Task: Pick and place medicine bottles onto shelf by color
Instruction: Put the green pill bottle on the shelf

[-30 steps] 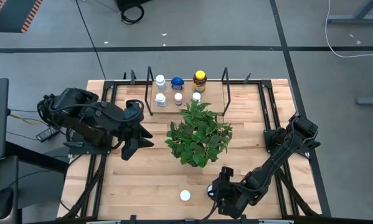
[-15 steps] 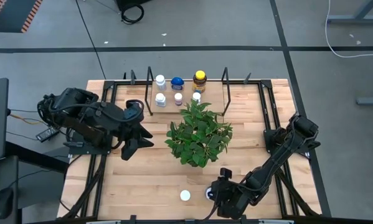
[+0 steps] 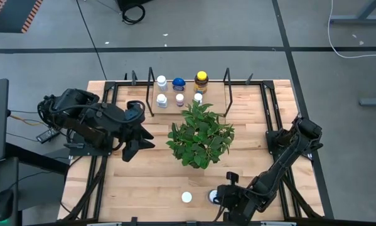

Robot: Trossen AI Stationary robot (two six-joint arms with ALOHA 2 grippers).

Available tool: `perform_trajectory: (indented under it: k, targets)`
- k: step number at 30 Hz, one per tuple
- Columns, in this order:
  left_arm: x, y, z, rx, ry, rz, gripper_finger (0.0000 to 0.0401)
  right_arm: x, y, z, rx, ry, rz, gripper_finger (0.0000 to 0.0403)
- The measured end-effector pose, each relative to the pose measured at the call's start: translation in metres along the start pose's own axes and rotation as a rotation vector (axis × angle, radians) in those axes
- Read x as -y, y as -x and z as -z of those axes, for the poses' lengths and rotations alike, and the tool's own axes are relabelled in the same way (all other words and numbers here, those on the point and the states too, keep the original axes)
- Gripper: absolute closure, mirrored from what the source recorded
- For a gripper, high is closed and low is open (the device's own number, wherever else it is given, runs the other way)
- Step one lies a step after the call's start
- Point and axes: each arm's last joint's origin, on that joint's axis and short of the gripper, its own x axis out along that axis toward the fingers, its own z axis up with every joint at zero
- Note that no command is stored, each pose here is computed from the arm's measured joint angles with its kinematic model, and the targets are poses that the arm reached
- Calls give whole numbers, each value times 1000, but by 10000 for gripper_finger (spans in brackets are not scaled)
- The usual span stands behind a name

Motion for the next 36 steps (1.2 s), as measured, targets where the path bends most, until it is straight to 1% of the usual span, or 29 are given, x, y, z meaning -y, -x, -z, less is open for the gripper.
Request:
perform_trajectory:
  k: [3,6,8,11,12,15,17,20,22,26,28,31,36]
  targets:
    - [0,0,0,-5,-1,-4,229,-3,3,5,3,17,-7,357]
    - [-1,0,1,-14,-3,-13,229,-5,4,6,-9,6,-19,353]
    - [-2,0,2,-17,-3,-16,229,-5,4,6,-23,-7,-33,338]
    - [-2,0,2,-19,-3,-18,229,-5,7,4,-16,-52,-43,302]
    - [-2,0,2,-20,-3,-18,229,-4,8,3,-9,-81,-38,289]
    - [-2,0,2,-20,-4,-18,229,-1,6,-1,5,-231,-23,254]
    - [-2,0,2,-20,-4,-18,229,2,3,-6,-11,-268,-30,242]
    - [-2,0,2,-20,-4,-18,229,4,0,-11,-60,-295,-69,238]
    - [-2,0,2,-20,-4,-19,229,2,-1,-14,-63,-296,-100,237]
    - [-2,0,2,-20,-2,-18,229,3,-1,-13,-70,-253,-95,235]
    - [-2,0,2,-20,-2,-18,229,2,0,-12,-70,-236,-98,227]
    - [0,0,3,-23,-7,-13,229,1,0,-11,-75,-226,-98,203]
    - [2,1,5,-30,-16,-4,229,2,0,-11,-59,-213,-88,138]
